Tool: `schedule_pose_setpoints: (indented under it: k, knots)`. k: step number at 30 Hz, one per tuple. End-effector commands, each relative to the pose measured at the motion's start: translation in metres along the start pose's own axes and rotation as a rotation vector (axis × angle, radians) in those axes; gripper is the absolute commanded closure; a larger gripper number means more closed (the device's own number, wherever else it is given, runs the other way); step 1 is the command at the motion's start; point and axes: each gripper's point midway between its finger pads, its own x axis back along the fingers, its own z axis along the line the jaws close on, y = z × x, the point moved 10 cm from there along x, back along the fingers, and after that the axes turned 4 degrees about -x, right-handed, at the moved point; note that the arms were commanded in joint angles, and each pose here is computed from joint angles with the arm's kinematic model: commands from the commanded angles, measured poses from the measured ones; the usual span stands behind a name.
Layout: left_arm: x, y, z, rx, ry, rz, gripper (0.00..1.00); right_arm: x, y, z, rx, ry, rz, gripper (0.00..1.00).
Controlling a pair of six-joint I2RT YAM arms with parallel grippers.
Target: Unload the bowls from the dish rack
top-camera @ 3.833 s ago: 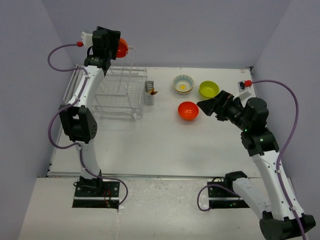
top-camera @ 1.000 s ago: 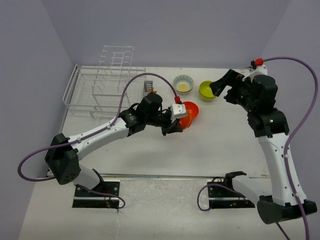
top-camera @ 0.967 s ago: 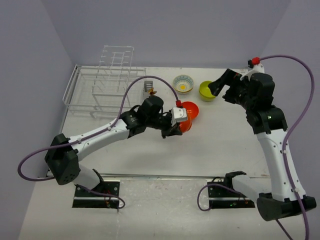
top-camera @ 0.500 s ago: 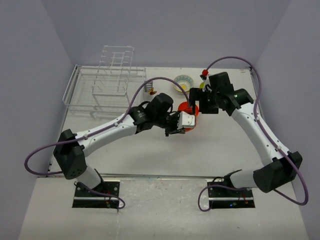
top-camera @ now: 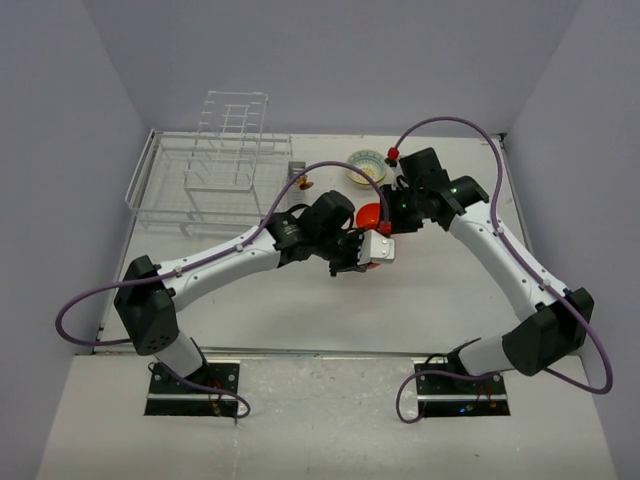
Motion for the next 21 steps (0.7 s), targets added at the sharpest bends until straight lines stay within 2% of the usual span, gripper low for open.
schedule_pose_setpoints:
  k: [1, 3, 6, 9, 21]
  knots:
    - [0.010, 0.020, 0.013, -0.079, 0.066, -0.047, 1.00, -0.002, 0.002, 0.001, 0.024, -0.045, 0.005, 0.74]
    - [0.011, 0.020, 0.014, -0.074, 0.079, -0.038, 1.00, -0.001, 0.004, 0.002, 0.022, -0.050, -0.005, 0.87]
    - [0.011, 0.019, 0.016, -0.064, 0.102, -0.020, 1.00, -0.004, 0.005, 0.004, 0.023, -0.042, 0.002, 0.87]
    - [0.011, 0.021, 0.020, -0.053, 0.130, -0.007, 1.00, -0.007, 0.007, 0.006, 0.023, -0.024, 0.008, 1.00]
    - [0.004, 0.013, 0.031, -0.021, 0.228, 0.070, 1.00, -0.001, 0.020, 0.013, -0.012, 0.016, -0.120, 1.00]
